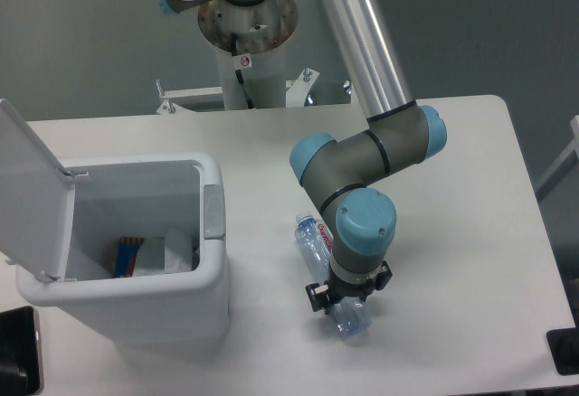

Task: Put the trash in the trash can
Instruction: 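Close the gripper around the bottle's middle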

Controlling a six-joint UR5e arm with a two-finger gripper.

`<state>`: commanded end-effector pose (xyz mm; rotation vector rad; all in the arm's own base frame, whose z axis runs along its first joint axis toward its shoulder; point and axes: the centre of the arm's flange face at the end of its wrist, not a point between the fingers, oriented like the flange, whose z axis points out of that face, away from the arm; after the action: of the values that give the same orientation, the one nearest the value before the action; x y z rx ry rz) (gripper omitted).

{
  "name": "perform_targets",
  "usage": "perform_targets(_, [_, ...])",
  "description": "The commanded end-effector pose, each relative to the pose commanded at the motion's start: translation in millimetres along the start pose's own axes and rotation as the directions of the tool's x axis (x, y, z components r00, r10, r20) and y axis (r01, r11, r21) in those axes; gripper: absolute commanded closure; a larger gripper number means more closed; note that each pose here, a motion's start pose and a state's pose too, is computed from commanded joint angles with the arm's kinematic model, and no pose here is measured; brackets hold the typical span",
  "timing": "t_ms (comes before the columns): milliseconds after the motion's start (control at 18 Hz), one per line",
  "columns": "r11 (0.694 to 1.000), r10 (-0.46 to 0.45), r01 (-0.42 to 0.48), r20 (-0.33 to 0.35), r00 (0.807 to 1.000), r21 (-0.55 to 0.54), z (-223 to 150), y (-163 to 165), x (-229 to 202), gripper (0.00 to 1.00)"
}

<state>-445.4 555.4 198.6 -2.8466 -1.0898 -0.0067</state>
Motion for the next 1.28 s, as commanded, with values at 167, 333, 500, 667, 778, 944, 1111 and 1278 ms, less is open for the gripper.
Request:
perform_targets(167, [1.000, -0.002, 0.002, 0.000, 1.000, -0.003, 1.3, 1.0, 0.1, 0.31])
perform_targets(333, [1.000, -0.002, 0.002, 0.000, 1.000, -0.003, 0.8, 1.5, 0.2, 0.35])
perform_targets(500, [1.000, -0.002, 0.002, 0.000, 1.000, 0.000, -0.4, 0.5, 0.1, 0.36])
perform_targets(667, [1.000, 0.000, 0.000, 0.000, 1.000, 0.002, -2.0, 0.1, 0.1, 0.36])
perform_targets(778, [1.000, 0.000, 0.000, 0.002, 1.000, 0.003, -3.0, 0.1, 0.0, 0.37])
perform_targets(944, [1.000, 0.003, -0.003, 0.002, 1.000, 0.003, -4.4, 0.7, 0.2, 0.41])
perform_targets(1111, [1.000, 0.003, -0.003, 0.002, 1.000, 0.001, -3.8, 1.2, 0.2, 0.41])
perform_targets(1278, [1.000, 0.003, -0.003, 0.002, 1.000, 0.003, -4.8, 1.1, 0.3, 0.42])
